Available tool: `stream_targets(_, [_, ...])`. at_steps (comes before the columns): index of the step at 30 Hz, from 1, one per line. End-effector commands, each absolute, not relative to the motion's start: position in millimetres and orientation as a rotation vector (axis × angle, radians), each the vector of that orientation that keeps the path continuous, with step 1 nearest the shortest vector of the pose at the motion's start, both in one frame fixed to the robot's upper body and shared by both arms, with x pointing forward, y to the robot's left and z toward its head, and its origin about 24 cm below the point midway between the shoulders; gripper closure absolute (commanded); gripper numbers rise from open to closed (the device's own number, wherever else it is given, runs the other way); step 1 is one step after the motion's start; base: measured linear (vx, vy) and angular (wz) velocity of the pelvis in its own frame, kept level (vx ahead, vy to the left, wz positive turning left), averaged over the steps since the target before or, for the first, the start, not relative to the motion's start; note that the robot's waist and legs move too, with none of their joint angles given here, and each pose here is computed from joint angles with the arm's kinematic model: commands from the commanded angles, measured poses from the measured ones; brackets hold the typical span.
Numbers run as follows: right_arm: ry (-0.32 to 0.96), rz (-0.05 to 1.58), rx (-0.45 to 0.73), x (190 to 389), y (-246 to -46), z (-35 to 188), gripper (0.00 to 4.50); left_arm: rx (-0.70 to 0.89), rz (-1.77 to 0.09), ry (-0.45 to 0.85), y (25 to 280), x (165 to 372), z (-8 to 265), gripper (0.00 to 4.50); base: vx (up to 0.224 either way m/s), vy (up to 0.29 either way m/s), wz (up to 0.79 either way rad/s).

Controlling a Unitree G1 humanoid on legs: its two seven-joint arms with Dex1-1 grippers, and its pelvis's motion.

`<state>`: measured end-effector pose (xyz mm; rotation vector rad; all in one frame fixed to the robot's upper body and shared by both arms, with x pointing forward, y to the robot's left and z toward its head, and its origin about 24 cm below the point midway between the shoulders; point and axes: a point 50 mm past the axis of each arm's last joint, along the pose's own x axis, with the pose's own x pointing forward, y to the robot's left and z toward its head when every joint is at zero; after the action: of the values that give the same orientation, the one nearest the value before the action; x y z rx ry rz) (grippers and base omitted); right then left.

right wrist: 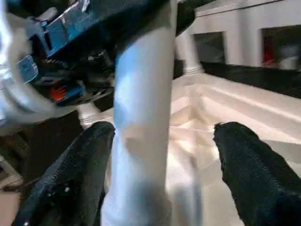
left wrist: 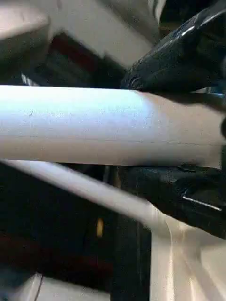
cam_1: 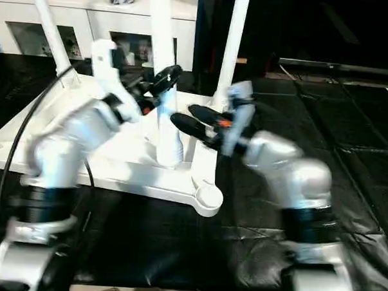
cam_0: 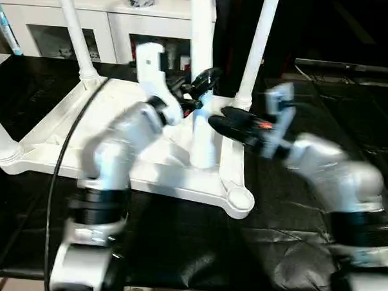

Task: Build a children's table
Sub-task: Pick table leg

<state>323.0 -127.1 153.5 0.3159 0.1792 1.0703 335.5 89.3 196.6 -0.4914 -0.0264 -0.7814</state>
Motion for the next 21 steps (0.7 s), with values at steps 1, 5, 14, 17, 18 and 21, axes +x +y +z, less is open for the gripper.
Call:
stream_targets(1, [0.186,1.163,0.314,318.4,-126.7,161.5,0.67,-0.515,-0.9,-0.049,84.5,330.9,208.9,2.65,0.0,0.0,0.0])
stream_targets(5, [0.261,1.341,0.344,306.7,-130.3,164.1,0.67,-0.504,-1.156,-0.058,83.2,316.9,217.3,2.65,0.0,0.0,0.0])
stream_targets(14, [0.342,1.518,0.361,294.5,-133.8,162.8,0.67,-0.445,-1.406,-0.071,74.7,299.4,224.3,2.65,0.0,0.0,0.0])
stream_targets(17, [0.349,1.545,0.357,292.9,-133.3,162.9,0.67,-0.442,-1.424,-0.071,72.1,298.3,224.7,2.65,0.0,0.0,0.0])
stream_targets(18, [0.355,1.557,0.35,291.8,-133.0,162.4,0.67,-0.442,-1.43,-0.07,71.5,298.5,224.6,2.65,0.0,0.0,0.0])
stream_targets(21, [0.364,1.569,0.339,290.8,-131.6,160.2,0.67,-0.442,-1.445,-0.068,70.6,298.7,224.0,2.65,0.0,0.0,0.0])
